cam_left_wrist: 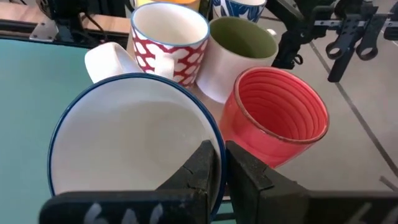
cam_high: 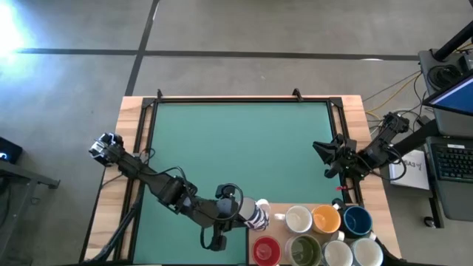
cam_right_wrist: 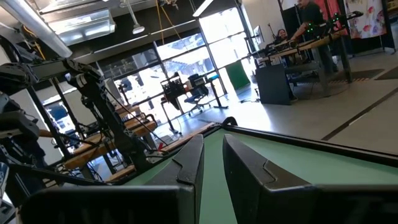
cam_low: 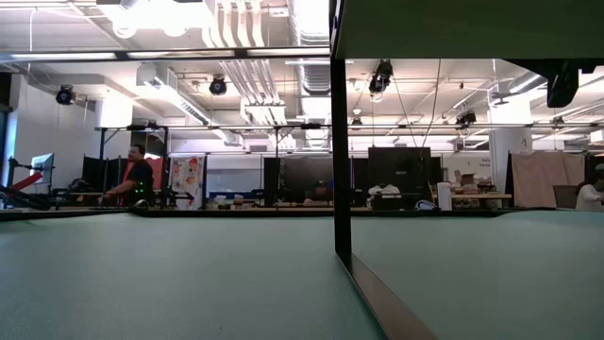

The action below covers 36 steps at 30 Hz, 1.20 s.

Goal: Place coffee mugs
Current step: Put the blue mug on the shelf

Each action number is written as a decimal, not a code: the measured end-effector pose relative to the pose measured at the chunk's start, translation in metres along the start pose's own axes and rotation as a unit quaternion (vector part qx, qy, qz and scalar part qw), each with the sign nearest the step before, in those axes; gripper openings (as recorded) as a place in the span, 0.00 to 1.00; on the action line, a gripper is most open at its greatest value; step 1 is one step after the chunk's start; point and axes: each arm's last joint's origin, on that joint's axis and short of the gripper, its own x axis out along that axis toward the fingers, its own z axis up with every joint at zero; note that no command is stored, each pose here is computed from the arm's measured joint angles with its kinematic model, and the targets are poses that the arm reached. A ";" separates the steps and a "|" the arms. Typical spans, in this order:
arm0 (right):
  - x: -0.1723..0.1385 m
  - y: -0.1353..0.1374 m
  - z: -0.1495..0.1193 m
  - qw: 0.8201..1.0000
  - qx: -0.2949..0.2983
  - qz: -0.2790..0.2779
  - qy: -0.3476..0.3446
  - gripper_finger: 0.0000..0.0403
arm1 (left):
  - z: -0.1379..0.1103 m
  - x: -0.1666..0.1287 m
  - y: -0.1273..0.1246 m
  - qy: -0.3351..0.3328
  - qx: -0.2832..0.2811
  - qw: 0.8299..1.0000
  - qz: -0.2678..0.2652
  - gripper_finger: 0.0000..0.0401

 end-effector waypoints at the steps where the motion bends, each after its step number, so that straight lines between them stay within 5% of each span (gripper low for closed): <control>1: 0.000 0.000 0.000 1.000 0.000 0.000 0.000 0.12 | 0.000 0.000 0.000 0.000 -0.001 1.000 0.000 0.04; 36: 0.000 0.000 0.000 1.000 0.000 0.000 0.000 0.12 | 0.000 0.015 0.001 -0.020 -0.068 0.998 -0.001 0.09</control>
